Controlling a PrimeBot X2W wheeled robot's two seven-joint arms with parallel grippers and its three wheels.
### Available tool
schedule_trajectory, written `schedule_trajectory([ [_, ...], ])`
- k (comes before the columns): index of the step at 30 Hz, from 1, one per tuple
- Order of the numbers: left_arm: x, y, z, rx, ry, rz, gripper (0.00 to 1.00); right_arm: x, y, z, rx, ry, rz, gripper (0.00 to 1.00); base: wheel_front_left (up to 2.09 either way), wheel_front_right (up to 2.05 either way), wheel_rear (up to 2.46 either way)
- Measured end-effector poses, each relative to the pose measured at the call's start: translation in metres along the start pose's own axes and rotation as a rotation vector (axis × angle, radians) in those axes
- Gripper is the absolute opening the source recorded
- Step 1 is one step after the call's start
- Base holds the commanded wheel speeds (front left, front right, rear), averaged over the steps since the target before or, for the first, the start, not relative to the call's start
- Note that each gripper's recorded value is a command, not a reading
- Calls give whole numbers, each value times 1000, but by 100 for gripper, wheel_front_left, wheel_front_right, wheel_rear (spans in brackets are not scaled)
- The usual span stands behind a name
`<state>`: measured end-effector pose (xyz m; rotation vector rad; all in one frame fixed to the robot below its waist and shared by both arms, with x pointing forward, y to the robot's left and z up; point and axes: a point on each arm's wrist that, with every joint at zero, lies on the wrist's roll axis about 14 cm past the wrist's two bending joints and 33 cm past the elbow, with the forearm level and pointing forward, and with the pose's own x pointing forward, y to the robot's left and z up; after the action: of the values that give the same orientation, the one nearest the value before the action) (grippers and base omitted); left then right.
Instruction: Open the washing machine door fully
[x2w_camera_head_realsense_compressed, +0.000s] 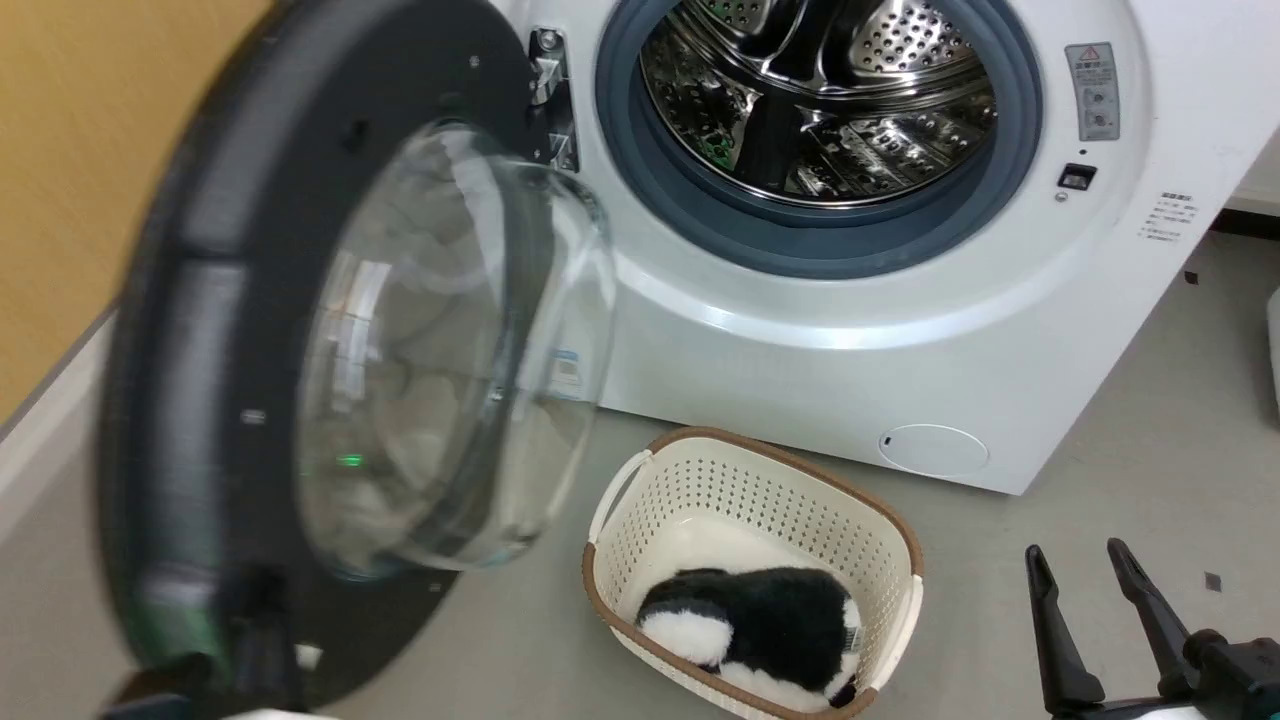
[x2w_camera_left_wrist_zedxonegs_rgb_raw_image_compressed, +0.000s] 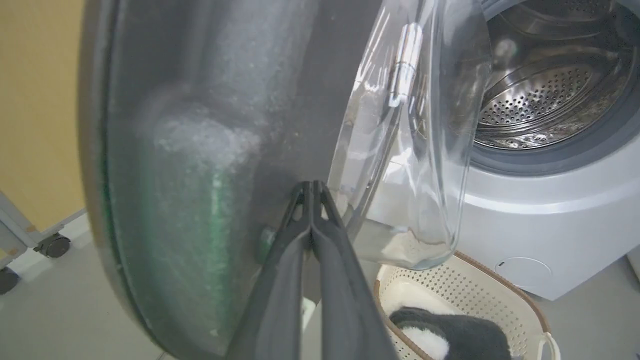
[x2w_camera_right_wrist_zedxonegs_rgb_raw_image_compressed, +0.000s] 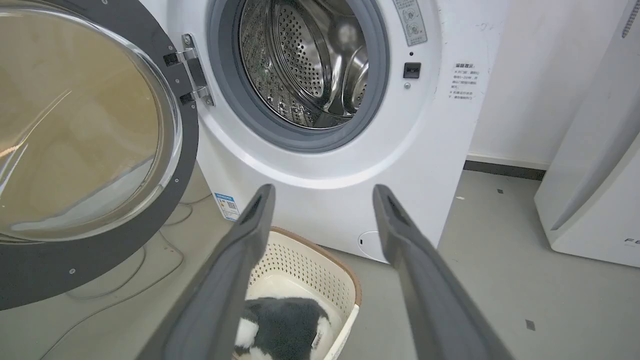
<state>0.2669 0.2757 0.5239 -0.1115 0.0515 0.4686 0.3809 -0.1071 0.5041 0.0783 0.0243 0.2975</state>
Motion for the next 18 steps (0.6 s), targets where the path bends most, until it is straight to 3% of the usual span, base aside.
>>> schedule_trajectory([
  [5,23,40,9,6,-55,93,0,-2,-5,-1,0,4,-16,100,0,0,0],
  [18,78,108,9,28,-98,199,0,4,-12,-6,6,19,-33,100,0,0,0],
])
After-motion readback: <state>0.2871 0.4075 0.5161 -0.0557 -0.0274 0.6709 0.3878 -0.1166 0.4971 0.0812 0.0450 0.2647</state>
